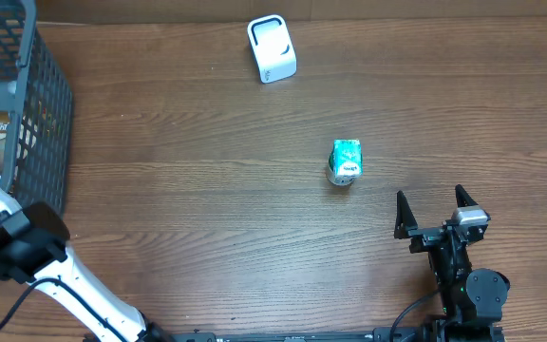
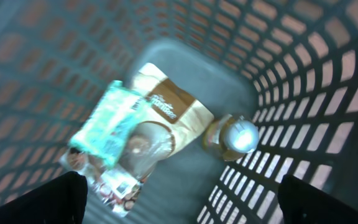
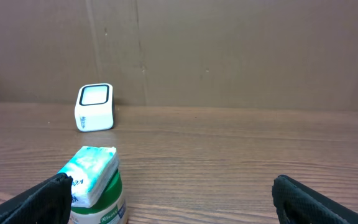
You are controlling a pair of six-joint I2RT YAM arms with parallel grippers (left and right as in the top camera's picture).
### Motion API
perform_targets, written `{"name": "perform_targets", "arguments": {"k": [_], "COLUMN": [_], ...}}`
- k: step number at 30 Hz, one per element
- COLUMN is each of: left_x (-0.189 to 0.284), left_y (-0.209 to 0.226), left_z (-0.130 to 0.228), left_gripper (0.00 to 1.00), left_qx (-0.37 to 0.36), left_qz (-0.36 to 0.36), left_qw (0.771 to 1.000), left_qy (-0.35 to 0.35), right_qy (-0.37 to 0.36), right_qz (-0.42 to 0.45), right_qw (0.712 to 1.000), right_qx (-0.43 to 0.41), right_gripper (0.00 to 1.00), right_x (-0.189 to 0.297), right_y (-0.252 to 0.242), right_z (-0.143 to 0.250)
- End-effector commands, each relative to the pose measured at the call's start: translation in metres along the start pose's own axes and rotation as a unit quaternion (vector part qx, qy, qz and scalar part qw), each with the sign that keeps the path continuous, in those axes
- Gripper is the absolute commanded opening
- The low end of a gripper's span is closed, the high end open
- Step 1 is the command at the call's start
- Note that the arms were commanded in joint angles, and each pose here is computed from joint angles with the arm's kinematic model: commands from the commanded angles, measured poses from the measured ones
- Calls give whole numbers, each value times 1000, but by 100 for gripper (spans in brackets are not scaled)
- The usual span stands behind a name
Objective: Scan the item barcode
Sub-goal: 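Reach the left gripper back into the basket and grasp a yellow bottle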
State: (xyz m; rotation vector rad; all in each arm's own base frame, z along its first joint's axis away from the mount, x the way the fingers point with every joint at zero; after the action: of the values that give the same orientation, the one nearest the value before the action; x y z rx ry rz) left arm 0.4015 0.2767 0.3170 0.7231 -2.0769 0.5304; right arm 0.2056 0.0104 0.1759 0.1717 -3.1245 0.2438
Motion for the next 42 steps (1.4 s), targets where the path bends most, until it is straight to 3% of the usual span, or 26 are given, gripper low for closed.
{"name": "perform_targets", "arguments": {"k": [1,15,32,37,40,42], "left_x": [-26,-106,-169,-174,-175,-175], "left_y": [-13,-18,-30,-33,-35,-36], "left_z": [7,34,65,67,66,66], "left_gripper": [99,100,100,82,59,58], "left_qx": [-64,-98,-118,-122,-124,-124], "left_qz": [65,85,119,120,121,121], "left_qw": [995,985,971,970,970,970], "left_qy": [32,110,171,173,169,167], "right_qy": [0,0,0,0,0,0], "right_qz": [6,6,6,6,6,6], "right_qw": [1000,1000,1000,1000,1000,1000], "right_qx": [0,0,0,0,0,0], "right_gripper": [100,100,100,100,100,100], "right_x": [0,0,0,0,0,0], "right_y": [-1,-1,-1,-1,-1,-1], "right_z": [3,3,3,3,3,3]}}
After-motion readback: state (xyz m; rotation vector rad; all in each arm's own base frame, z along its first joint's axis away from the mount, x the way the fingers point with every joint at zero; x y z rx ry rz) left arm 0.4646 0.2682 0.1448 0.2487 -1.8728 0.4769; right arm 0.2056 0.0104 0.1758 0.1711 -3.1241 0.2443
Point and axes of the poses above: each gripper's point midway between its finger pads, its own x axis back along the fingers, its own y axis along the line the jaws close on, z = x × y, the point moved 4 cm from there along x, back along the fingers, and after that the axes turned 10 degrees about x, right-handed, at the moved point
